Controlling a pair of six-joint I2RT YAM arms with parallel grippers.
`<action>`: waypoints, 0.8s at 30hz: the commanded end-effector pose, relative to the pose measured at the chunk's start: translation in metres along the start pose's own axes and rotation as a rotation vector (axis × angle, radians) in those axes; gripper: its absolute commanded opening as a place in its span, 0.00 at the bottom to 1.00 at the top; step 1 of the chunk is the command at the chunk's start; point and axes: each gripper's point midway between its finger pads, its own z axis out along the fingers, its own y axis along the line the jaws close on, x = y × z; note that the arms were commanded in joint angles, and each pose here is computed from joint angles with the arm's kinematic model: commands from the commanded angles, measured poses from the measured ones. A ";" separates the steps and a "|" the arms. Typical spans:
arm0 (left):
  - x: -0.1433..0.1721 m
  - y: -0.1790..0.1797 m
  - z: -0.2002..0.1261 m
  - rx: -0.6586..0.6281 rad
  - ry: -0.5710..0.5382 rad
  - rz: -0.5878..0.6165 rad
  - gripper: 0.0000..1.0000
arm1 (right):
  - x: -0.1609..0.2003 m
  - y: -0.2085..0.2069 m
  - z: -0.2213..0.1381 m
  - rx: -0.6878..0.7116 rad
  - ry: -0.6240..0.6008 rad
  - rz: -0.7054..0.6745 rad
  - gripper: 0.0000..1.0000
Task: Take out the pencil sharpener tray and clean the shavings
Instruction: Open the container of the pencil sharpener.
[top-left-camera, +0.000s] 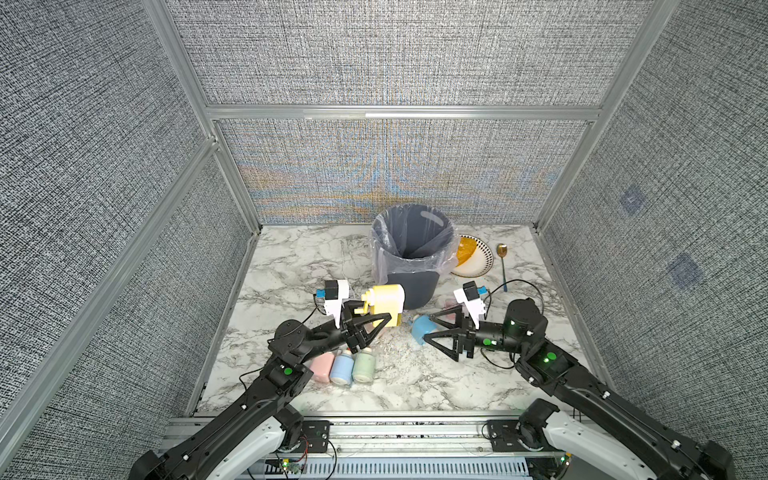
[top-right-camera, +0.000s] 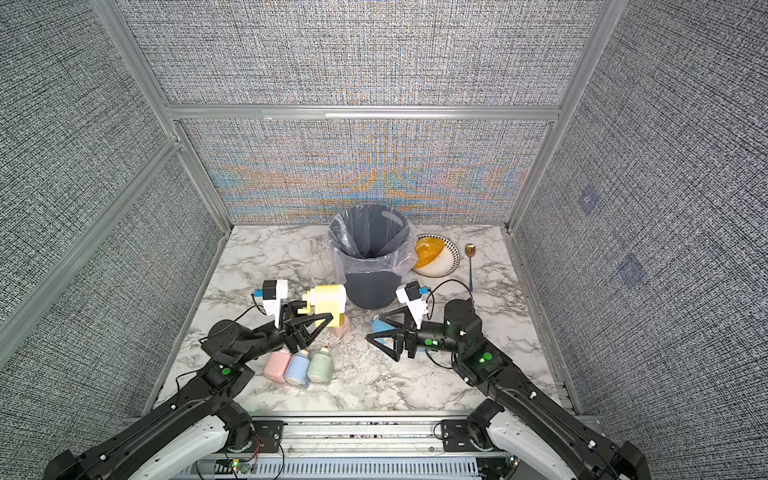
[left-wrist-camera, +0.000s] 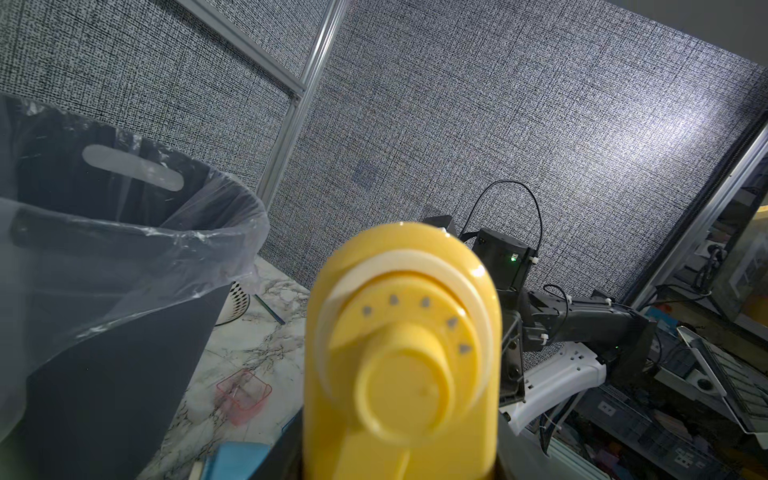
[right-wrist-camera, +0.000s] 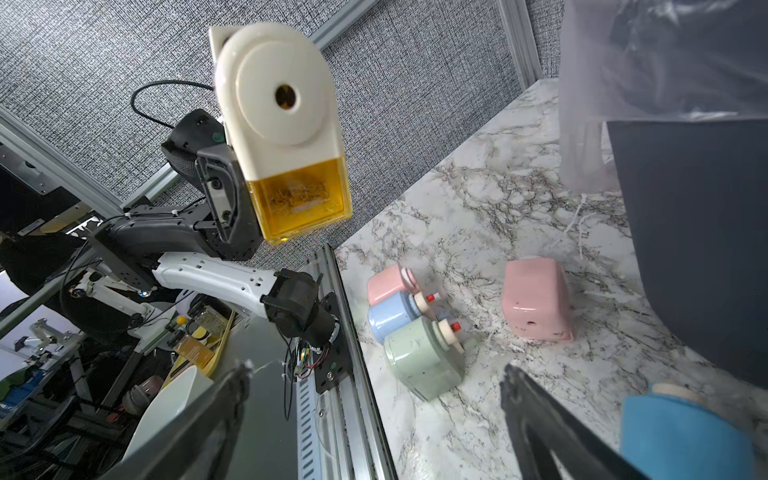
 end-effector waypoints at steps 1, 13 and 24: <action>-0.013 -0.004 0.000 0.010 -0.058 0.030 0.11 | -0.009 0.012 0.001 -0.062 -0.029 -0.053 0.98; -0.013 0.004 0.003 0.000 -0.083 0.015 0.11 | -0.007 0.036 0.008 -0.214 -0.023 -0.048 0.96; -0.014 0.007 0.000 -0.021 -0.102 0.009 0.11 | -0.013 0.061 0.033 -0.282 0.009 -0.081 0.97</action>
